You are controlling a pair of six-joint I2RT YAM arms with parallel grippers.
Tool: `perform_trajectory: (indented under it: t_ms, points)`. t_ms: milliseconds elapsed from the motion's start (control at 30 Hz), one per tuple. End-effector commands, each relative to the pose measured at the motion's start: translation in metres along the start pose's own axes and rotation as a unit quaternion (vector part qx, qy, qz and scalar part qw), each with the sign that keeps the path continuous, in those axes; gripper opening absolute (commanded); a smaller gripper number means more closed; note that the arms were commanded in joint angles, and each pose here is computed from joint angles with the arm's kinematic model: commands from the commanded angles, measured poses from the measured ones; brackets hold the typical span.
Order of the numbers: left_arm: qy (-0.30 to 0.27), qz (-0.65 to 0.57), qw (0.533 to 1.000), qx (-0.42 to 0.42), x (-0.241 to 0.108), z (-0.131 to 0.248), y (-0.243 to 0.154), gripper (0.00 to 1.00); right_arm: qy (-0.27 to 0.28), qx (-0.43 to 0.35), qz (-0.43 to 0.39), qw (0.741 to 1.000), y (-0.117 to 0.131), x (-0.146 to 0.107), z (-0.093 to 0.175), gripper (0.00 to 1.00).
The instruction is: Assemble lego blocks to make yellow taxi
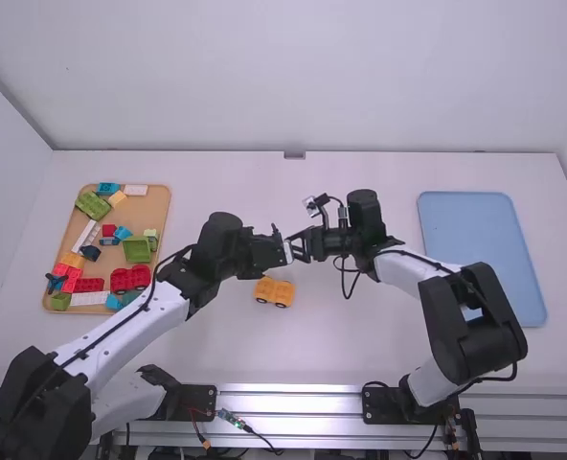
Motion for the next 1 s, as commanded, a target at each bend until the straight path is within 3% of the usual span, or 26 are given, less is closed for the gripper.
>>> perform_trajectory:
  t_ms: [0, 400, 667, 833, 867, 900, 967]
  points:
    - [-0.012, -0.006, 1.0, -0.007, 0.0066, 0.0023, -0.0046, 0.02, -0.001, 0.012, 0.011, 1.0, 0.0038, 0.0086, -0.0016, 0.6]
    - [-0.031, -0.011, 0.999, -0.025, 0.0133, 0.0027, -0.011, 0.04, 0.0, 0.011, 0.01, 1.0, 0.0039, 0.0082, -0.0024, 0.41]
    - [-0.033, -0.009, 0.999, -0.022, 0.0143, 0.0027, -0.0096, 0.18, -0.001, 0.01, 0.008, 1.0, 0.0032, 0.0089, -0.0014, 0.29]
    - [-0.036, -0.009, 0.999, -0.019, 0.0156, 0.0027, -0.0081, 0.45, -0.002, 0.009, 0.011, 1.0, 0.0031, 0.0094, -0.0013, 0.28]
    - [-0.037, -0.009, 0.999, -0.018, 0.0161, 0.0027, -0.0078, 0.55, -0.003, 0.01, 0.014, 1.0, 0.0032, 0.0102, -0.001, 0.28]
    - [-0.037, -0.009, 0.999, -0.017, 0.0162, 0.0027, -0.0075, 0.99, -0.004, 0.007, 0.014, 1.0, 0.0024, 0.0105, -0.001, 0.27]
    - [-0.036, -0.008, 0.999, -0.017, 0.0156, 0.0028, -0.007, 0.99, -0.007, -0.001, 0.019, 1.0, -0.0002, 0.0116, -0.001, 0.27]
Point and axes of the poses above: each hand's point on the last joint's axis, 136 mm out from that joint toward the fingers, its own z axis back along the fingers, its own y axis along the line the jaws close on, x = y × z, the point moved 1 cm from there along z, back along the fingers, and after that the axes turned 9 degrees about z, right-handed, at the moved point
